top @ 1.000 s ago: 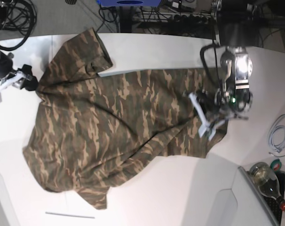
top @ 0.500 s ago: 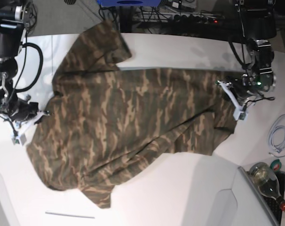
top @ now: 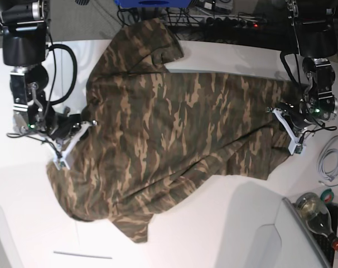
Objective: Layout the t-shirt on the table in an organized manner, then fold the t-shirt properly
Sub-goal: 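Grasp the shirt's side edges with both grippers and smooth it out, then release the shirt with the right gripper and regrasp the shoulder edge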
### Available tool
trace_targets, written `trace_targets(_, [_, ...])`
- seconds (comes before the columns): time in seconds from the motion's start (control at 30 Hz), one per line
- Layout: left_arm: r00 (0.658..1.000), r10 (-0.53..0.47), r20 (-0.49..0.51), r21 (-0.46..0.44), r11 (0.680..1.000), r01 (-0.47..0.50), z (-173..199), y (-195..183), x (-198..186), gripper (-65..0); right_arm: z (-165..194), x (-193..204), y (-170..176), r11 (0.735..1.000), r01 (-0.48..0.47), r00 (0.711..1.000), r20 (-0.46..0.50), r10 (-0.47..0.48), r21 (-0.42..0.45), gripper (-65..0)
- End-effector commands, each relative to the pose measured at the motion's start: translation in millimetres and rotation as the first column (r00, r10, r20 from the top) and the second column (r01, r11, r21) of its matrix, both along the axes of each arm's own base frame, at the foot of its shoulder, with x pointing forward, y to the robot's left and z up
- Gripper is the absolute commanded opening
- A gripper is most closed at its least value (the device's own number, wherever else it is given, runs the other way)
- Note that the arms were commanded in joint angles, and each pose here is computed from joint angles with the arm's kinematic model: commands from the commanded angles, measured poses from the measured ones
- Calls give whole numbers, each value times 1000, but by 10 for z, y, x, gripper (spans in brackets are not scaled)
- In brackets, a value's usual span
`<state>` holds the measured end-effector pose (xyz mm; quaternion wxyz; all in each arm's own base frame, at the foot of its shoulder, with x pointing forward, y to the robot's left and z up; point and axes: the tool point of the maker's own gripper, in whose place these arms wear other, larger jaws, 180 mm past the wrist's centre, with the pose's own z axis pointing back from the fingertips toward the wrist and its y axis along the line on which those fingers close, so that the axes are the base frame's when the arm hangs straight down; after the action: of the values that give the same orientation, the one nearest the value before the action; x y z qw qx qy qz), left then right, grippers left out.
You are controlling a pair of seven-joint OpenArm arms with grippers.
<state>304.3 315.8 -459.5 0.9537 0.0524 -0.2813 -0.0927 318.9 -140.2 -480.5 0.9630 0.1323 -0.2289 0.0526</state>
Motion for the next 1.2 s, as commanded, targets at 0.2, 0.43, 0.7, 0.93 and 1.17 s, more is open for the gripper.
trace_targets(0.2, [999,9,43,24,1000,-10,159,128,103,-650,863,142,-516,982,184,945,281,-166,-37,-641])
trace_targets(0.43, [1000,10,26,42,999,-11,141,210,16,-650,539,-209,-605,956,293,947,145,-288,-16,-246])
trace_targets(0.7, [1000,9,18,57,998,-10,147,275,-20,-650,272,-452,-33,980,180,980,65,-186,85,-252])
trace_targets(0.93, [1000,8,17,57,998,-9,145,271,-20,-650,123,-389,-30,977,189,981,17,-192,99,-518])
trace_targets(1.17, [1000,1,13,51,999,-1,119,218,-20,-650,664,-194,-100,976,209,968,127,-216,64,-644])
